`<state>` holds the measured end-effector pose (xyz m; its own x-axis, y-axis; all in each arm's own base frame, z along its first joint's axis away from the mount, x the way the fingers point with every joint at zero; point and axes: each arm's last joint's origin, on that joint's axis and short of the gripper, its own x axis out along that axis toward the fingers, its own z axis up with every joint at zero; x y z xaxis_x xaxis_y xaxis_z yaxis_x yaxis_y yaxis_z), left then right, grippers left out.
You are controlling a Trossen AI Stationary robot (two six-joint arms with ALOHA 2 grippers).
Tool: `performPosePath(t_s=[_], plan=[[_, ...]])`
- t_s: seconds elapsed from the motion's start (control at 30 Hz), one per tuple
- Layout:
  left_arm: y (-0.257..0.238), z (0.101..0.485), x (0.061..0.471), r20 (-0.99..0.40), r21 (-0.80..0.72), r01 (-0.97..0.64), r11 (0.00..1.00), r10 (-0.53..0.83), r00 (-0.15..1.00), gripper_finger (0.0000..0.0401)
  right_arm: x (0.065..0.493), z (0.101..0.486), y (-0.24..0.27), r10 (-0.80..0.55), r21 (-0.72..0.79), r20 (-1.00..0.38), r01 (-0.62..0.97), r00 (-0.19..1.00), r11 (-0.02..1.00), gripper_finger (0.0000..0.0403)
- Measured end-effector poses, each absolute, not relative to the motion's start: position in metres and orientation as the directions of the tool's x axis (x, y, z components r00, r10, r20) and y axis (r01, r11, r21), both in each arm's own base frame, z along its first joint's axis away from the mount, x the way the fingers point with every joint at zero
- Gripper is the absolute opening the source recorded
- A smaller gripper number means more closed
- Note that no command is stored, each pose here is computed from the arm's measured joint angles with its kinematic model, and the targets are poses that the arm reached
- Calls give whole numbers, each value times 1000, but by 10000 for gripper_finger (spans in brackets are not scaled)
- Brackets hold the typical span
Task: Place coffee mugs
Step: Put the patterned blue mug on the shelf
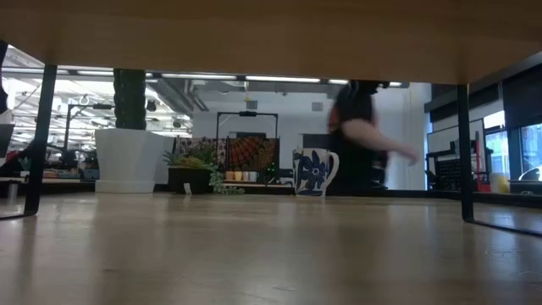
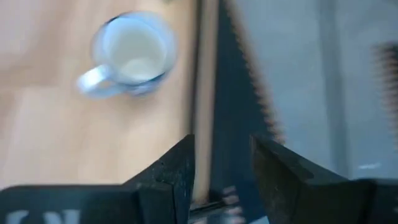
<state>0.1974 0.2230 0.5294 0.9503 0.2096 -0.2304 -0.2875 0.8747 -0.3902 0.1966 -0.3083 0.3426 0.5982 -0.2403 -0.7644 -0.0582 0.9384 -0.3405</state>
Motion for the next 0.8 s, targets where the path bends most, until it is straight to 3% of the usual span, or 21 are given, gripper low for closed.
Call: performPosePath(t_s=[0.1, 0.37, 0.5, 0.67, 0.8], plan=[[223, 529, 197, -231, -389, -290, 874, 213, 949, 0, 201, 327, -304, -132, -236, -818, -118, 559, 965, 140], [223, 528, 197, -245, -379, -293, 878, 211, 946, 0, 231, 307, -288, -8, -101, -870, -162, 493, 982, 145], [222, 525, 197, -266, -389, -299, 871, 205, 942, 0, 247, 301, -278, -60, -145, -910, -180, 409, 973, 182], [222, 524, 196, -277, -380, -295, 877, 196, 941, 0, 260, 302, -271, -82, -158, -908, -155, 411, 975, 241], [221, 522, 196, -291, -361, -294, 885, 192, 937, 0, 267, 299, -265, -80, -162, -916, -180, 393, 970, 261]])
